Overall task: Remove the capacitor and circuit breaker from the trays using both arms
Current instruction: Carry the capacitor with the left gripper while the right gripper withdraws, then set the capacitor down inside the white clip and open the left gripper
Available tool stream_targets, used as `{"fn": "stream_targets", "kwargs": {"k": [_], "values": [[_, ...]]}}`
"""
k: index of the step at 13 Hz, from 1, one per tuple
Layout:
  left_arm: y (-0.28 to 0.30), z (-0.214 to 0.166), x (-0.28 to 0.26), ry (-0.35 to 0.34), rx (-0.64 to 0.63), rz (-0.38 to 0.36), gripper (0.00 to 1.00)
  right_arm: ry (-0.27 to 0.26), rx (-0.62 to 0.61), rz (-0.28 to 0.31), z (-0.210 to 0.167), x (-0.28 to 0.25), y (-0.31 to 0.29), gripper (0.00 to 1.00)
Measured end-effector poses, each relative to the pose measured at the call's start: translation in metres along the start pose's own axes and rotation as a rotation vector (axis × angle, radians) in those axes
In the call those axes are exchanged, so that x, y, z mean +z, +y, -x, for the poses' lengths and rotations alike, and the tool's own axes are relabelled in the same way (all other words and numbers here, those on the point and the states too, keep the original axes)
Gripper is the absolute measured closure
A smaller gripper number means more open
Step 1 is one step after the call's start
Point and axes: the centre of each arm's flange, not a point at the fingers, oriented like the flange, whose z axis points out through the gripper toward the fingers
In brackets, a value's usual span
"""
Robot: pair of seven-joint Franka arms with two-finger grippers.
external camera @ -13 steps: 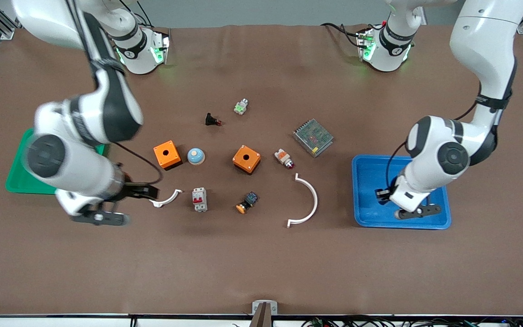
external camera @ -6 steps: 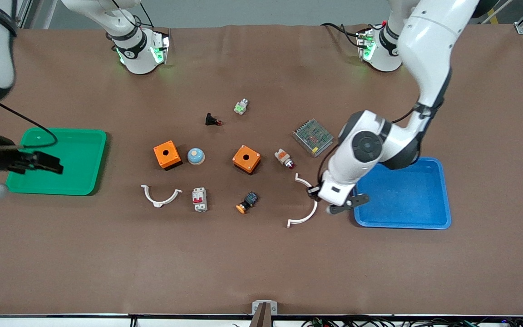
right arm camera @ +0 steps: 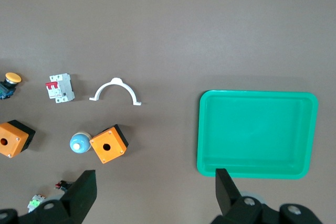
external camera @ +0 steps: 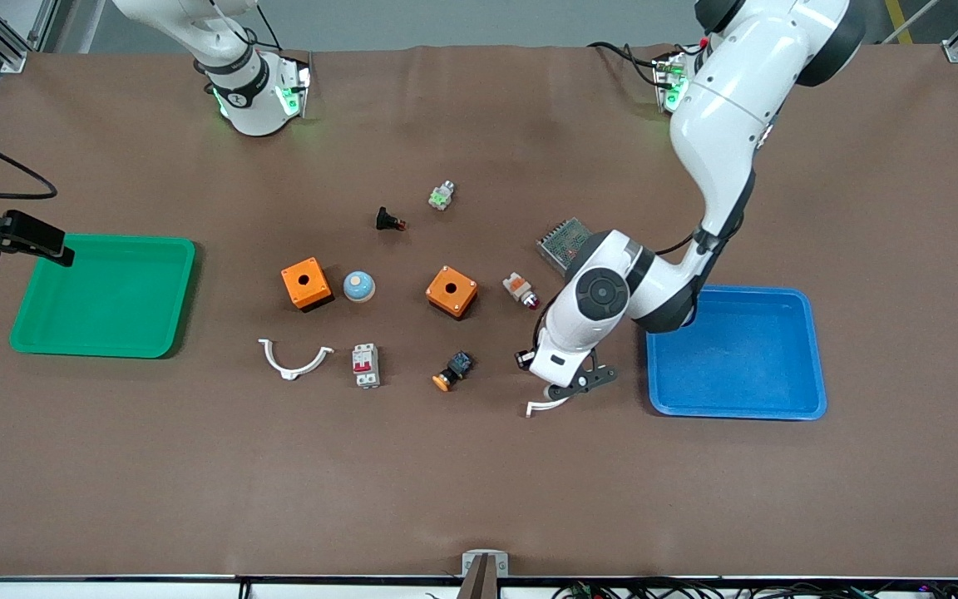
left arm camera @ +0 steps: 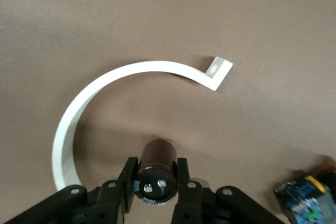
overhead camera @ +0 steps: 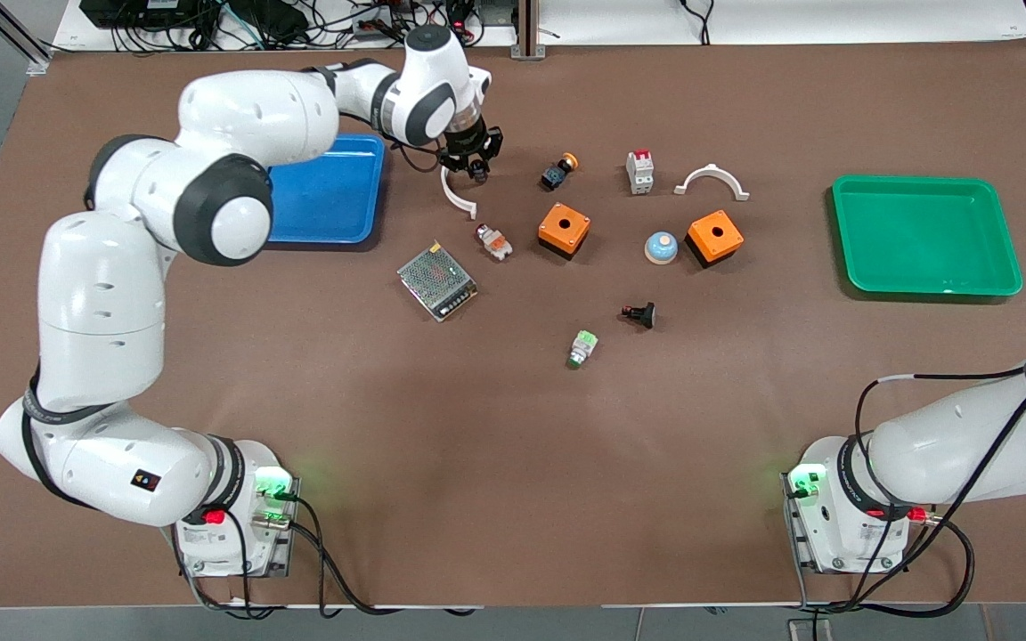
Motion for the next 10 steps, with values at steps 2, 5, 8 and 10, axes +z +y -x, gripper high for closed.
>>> {"fn": "stream_targets", "kwargs": {"k": [2,5,8,10], "values": [[0.007,0.003,-0.001,0.019,-0.016,-0.001,0.50,0.005,0.003,0.002,-0.003,0.006,0.002,0.00],[0.006,-0.017,-0.033,0.062,-0.012,-0.016,0.19,0.008,0.003,0.003,-0.004,0.009,0.002,0.00],[-0.022,-0.057,-0.117,0.090,0.027,-0.067,0.00,0.025,0.017,-0.001,-0.002,0.012,0.011,0.00],[-0.065,-0.089,-0.198,0.097,0.090,-0.110,0.00,0.033,0.032,-0.009,0.008,0.014,0.026,0.00]]}}
